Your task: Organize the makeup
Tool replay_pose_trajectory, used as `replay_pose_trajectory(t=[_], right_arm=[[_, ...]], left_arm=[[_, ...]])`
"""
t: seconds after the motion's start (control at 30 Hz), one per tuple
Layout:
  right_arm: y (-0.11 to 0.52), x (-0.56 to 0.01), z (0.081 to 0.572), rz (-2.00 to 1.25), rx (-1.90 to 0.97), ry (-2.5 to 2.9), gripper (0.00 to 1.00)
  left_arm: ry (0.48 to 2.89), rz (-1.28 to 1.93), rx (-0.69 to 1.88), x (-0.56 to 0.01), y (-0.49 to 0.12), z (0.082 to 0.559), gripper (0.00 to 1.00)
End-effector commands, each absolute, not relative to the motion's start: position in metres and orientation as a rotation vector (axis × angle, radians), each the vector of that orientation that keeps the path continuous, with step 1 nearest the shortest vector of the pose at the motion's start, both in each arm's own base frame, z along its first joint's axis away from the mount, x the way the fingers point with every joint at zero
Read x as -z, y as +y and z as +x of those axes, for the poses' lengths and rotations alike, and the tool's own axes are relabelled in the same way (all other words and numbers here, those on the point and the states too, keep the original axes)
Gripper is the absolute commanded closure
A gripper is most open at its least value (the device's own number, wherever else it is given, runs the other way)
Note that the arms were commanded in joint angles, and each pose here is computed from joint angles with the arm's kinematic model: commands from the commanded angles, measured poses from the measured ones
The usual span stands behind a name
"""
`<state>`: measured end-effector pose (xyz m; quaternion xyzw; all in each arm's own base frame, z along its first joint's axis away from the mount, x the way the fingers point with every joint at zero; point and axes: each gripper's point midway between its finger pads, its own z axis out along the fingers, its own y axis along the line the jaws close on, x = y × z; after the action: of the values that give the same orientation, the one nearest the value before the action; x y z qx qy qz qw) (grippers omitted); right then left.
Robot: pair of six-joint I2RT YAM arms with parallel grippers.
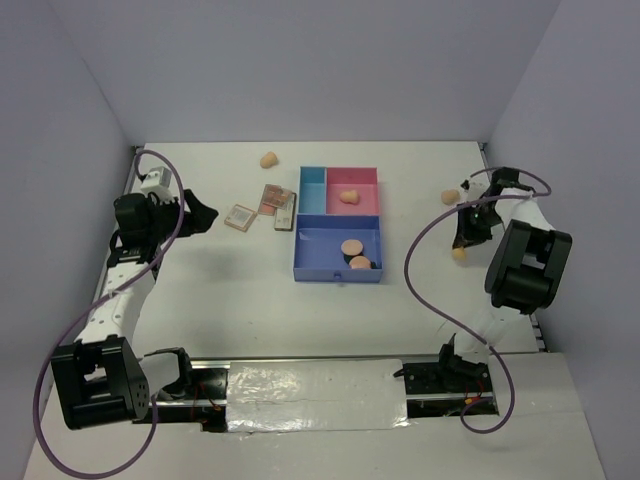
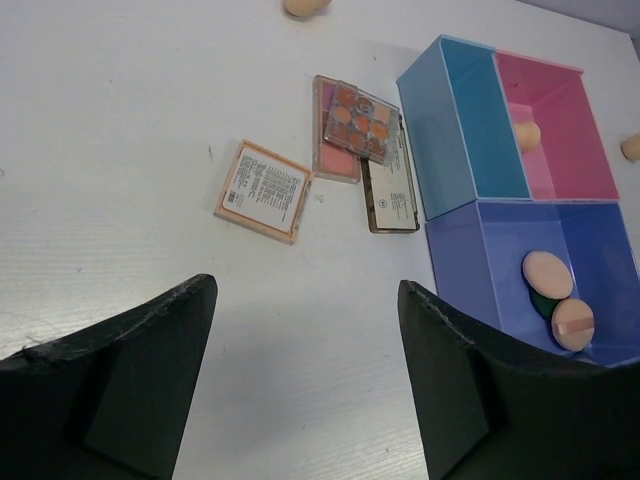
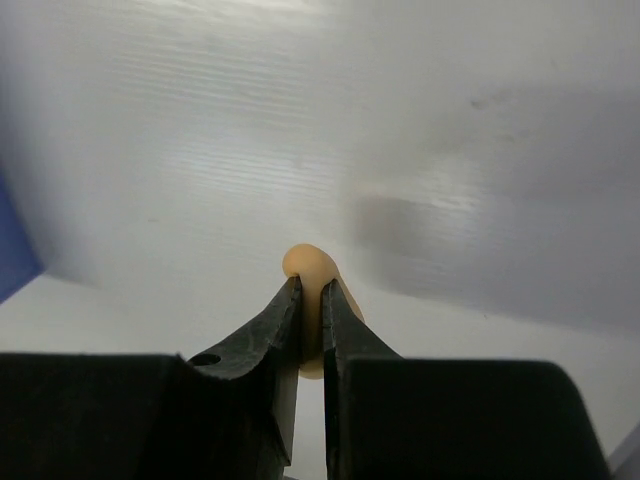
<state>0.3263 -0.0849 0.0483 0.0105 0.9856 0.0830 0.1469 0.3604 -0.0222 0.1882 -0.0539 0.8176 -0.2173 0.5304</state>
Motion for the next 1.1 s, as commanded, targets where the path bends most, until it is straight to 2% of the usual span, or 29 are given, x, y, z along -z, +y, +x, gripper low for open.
replay_pose_trajectory(t=[0.0,0.3,0.47,0.73,1.07], right_arm=[[-0.044,-0.122,0.360,-0.277,-0.446,2.562,0.97],[0.071,-0.203,0.405,-0.768,-0.591,2.187,0.95],[0.113,-0.229,0.441,-0.788,-0.624,2.081,0.95],[0.159,-0.204,0.478,-0.770,-0.705,2.090,0.91],[0.183,-0.159,0.500,-0.707,-0.695,2.181,0.78]], left_arm=[[1.857,-0.029,0.508,-0.211,-0.025,0.362,0.15],[1.845,-0.005,0.469,-0.208,-0.023,0.358,0.15],[1.849,-0.012,0.432,-0.205,-0.018,0.357,0.15],[1.875,-0.035,0.377,-0.195,-0.010,0.357,0.15],[1.891,-0.044,0.373,-0.190,-0.008,0.357,0.15]])
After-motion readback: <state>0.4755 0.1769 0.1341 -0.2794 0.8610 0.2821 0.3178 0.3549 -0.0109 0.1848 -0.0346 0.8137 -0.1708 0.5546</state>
